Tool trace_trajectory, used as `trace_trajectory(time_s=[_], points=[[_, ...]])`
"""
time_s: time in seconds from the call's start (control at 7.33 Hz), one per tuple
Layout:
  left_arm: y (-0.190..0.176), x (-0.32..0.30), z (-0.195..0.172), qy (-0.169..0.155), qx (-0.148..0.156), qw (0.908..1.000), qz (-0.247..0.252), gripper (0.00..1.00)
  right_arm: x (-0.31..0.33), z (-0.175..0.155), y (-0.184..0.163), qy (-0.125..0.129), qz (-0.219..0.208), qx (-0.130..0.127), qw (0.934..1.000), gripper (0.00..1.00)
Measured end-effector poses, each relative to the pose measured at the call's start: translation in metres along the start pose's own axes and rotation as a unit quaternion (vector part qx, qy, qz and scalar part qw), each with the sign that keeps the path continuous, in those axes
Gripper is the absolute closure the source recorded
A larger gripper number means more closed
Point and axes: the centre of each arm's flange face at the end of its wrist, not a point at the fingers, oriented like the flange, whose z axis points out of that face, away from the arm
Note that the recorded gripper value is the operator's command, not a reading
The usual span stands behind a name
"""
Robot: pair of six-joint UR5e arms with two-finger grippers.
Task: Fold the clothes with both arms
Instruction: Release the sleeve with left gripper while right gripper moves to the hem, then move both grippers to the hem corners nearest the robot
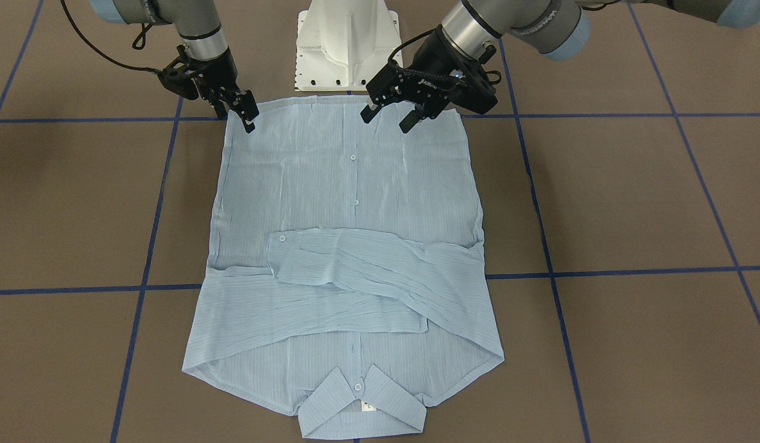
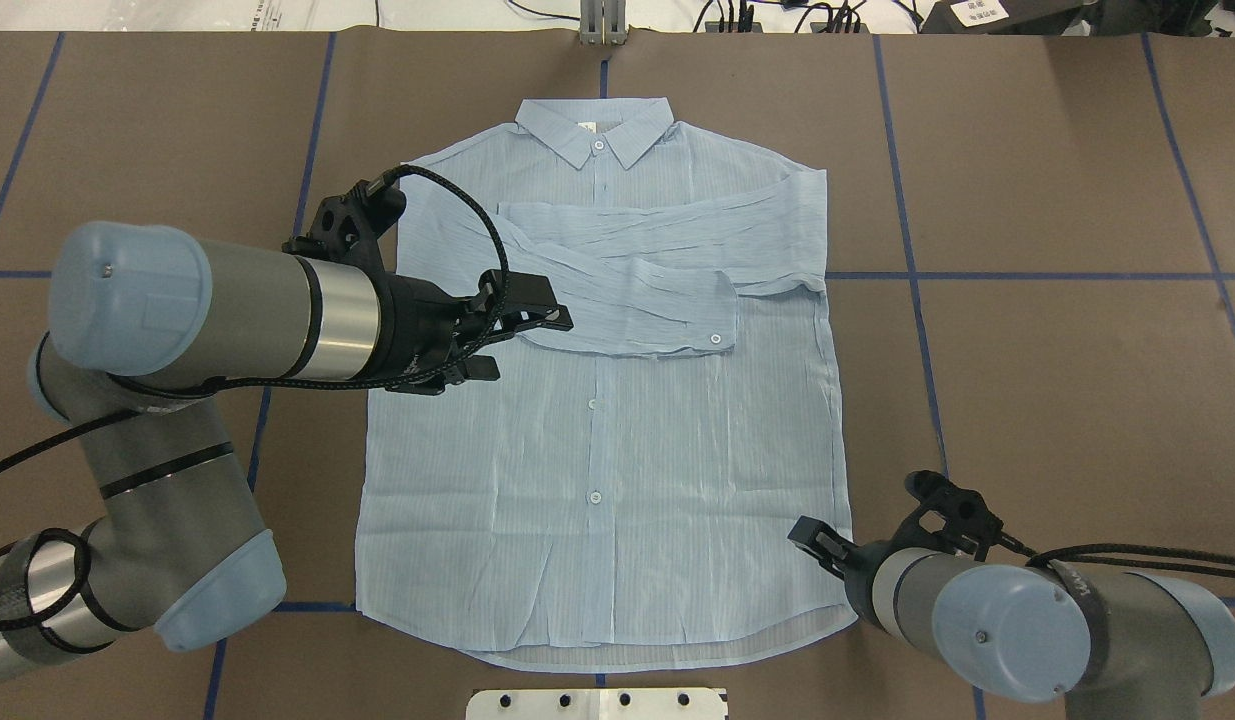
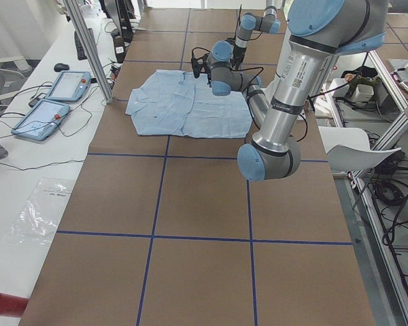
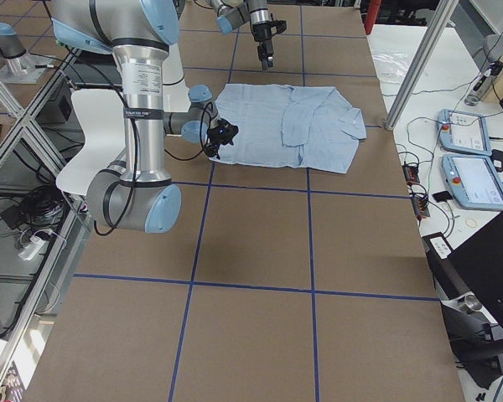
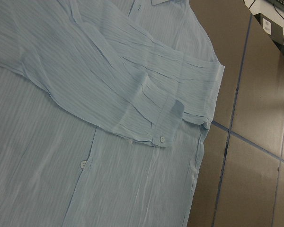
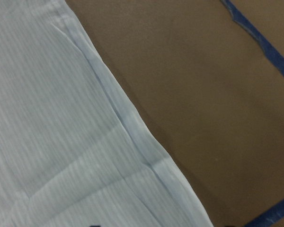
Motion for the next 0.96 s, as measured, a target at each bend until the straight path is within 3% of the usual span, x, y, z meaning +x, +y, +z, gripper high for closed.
trace_trajectory(time_s=[0.14,0.68,0.96], points=[[0.001,0.003,-0.005,0.004,0.001,1.0,0.001,0.01,0.006,-0.002,0.01,0.011,0.006,0.002,0.9999,0.28],[0.001,0.002,-0.01,0.007,0.003,1.0,0.002,0.01,0.02,0.001,0.018,0.03,0.019,0.006,0.9993,0.32],[0.001,0.0,-0.013,0.006,0.003,1.0,0.002,0.01,0.023,0.004,0.019,0.034,0.018,0.006,0.9992,0.39]])
